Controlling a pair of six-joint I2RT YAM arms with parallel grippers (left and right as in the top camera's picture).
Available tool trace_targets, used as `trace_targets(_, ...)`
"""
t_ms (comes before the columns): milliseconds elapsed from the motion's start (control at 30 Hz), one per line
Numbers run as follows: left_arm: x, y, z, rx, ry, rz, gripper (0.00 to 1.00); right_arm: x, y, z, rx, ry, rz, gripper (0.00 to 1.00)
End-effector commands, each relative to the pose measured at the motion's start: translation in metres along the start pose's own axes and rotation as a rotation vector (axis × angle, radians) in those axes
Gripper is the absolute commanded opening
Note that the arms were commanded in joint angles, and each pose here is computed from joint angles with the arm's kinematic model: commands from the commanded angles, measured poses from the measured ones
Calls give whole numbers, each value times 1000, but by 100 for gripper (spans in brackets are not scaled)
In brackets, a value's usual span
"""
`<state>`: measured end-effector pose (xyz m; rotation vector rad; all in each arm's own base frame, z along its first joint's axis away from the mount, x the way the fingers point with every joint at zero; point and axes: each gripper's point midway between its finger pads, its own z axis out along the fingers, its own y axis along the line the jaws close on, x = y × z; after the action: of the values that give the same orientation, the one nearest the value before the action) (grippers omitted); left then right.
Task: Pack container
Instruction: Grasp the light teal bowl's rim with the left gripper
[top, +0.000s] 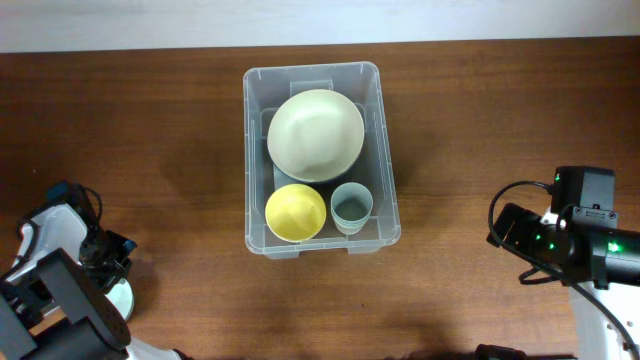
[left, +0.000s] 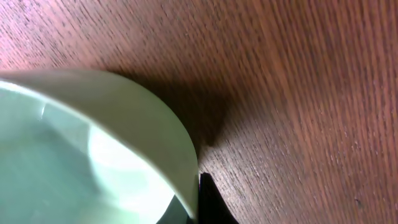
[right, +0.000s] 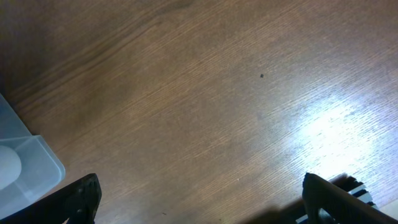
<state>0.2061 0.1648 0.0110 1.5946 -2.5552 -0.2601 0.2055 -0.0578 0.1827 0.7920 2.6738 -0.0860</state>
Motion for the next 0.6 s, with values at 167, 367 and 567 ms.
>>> trace_targets(167,-1,-30,-45,140,-47,80,1,-1,-2,0,3,-6,0,99)
trace_targets(367,15,-62,-142,307,-246,224,1,-1,-2,0,3,-6,-2,99)
trace_targets(567,86,-104,-240,538,-398,491,1,-1,-2,0,1,-8,-1,99)
